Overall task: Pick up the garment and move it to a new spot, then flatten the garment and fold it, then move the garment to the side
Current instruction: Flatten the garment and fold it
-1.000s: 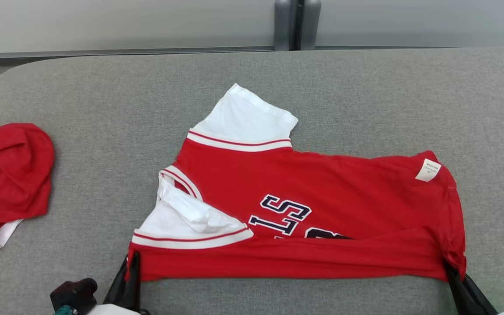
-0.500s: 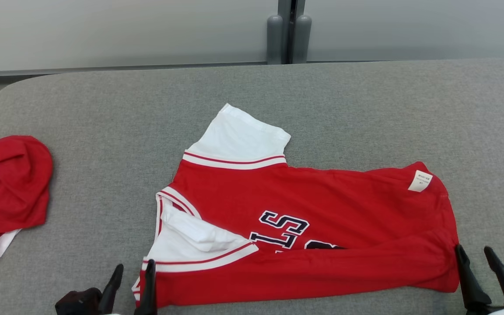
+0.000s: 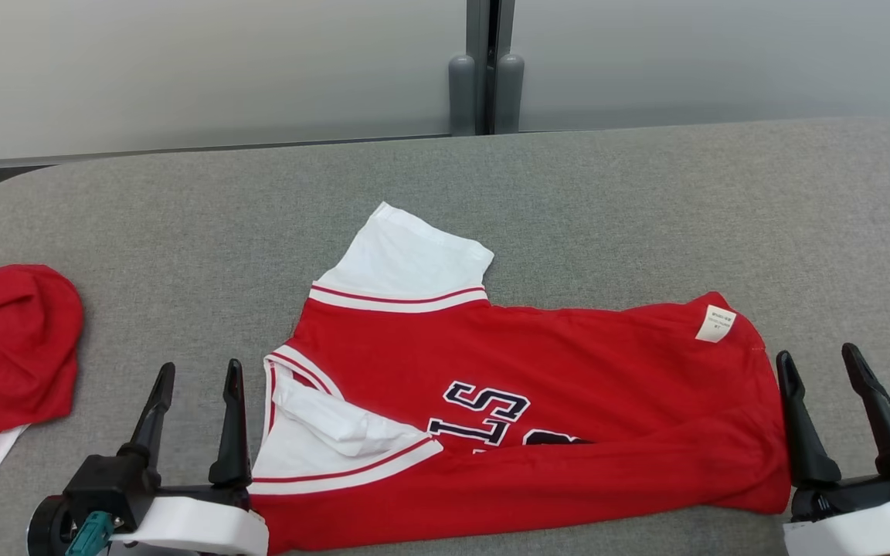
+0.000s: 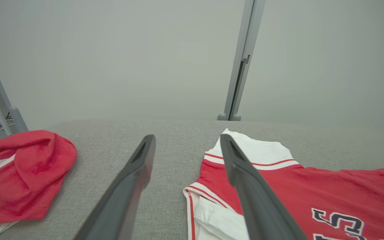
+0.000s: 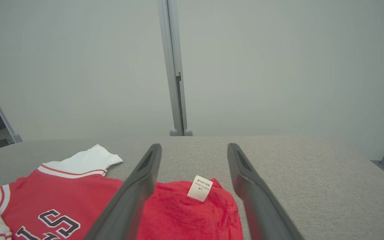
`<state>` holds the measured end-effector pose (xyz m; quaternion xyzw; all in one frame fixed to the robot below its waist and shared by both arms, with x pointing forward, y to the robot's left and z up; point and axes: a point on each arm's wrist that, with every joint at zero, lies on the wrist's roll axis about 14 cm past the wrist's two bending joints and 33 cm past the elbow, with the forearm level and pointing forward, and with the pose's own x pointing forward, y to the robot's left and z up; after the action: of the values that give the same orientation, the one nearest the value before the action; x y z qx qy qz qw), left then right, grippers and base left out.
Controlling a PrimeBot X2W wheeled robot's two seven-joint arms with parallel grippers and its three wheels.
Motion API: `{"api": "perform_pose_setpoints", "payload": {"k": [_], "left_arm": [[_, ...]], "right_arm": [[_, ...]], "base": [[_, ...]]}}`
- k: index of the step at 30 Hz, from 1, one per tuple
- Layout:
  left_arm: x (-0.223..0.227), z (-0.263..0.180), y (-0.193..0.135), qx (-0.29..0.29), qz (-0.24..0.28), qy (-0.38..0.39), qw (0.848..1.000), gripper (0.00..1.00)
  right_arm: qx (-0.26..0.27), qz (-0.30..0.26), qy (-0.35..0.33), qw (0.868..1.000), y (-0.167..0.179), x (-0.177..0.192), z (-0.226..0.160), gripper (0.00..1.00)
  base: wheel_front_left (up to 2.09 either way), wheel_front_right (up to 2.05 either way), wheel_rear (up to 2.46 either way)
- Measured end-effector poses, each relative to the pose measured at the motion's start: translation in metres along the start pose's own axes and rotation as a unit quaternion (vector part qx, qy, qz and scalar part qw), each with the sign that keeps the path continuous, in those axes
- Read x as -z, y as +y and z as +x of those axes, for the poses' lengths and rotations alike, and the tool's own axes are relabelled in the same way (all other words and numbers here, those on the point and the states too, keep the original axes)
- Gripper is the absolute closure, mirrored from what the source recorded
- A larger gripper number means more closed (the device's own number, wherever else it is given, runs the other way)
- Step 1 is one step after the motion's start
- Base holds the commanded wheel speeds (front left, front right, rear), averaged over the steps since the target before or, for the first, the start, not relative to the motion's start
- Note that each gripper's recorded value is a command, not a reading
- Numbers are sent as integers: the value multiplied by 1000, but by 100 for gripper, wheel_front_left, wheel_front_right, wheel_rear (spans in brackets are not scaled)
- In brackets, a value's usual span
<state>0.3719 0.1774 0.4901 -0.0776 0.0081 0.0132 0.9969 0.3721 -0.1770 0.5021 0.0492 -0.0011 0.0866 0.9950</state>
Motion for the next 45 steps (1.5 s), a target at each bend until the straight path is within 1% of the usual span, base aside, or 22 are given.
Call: {"api": "perform_pose_setpoints", "payload": {"k": [4, 14, 19, 23, 25, 27, 33, 37, 40, 42, 45], "left_arm": [[-1, 0, 1, -1, 7, 0, 1000, 0], [5, -3, -1, -1, 13, 14, 1000, 0], [10, 3, -8, 15, 7, 24, 1000, 0], [9, 34, -27, 59, -2, 29, 998, 0], [9, 55, -46, 95, -26, 35, 995, 0], [10, 79, -63, 127, -28, 42, 991, 0], [48, 138, -100, 187, -4, 110, 976, 0], [75, 167, -115, 208, 20, 154, 966, 0], [95, 182, -123, 212, 26, 187, 959, 0], [109, 188, -123, 208, 29, 210, 955, 0], [132, 195, -111, 191, 39, 251, 948, 0]], "right_arm": [[-1, 7, 8, 1000, 8, 2, -4, 0], [-2, 11, 18, 1000, 10, 7, -3, 0], [-3, 14, 23, 1000, 10, 11, 0, 0], [-1, 19, 29, 999, 8, 16, 7, 0], [-2, 20, 33, 999, 8, 20, 14, 0], [-4, 22, 34, 999, 8, 23, 22, 0], [-2, 27, 48, 998, 4, 41, 40, 0], [9, 33, 58, 998, -3, 53, 44, 0], [17, 35, 64, 997, -7, 59, 44, 0], [28, 37, 67, 997, -13, 63, 41, 0], [41, 39, 73, 996, -21, 68, 38, 0]], "base": [[0, 0, 0], [0, 0, 0], [0, 0, 0], [0, 0, 0], [0, 0, 0], [0, 0, 0], [0, 0, 0], [0, 0, 0], [0, 0, 0], [0, 0, 0], [0, 0, 0]]}}
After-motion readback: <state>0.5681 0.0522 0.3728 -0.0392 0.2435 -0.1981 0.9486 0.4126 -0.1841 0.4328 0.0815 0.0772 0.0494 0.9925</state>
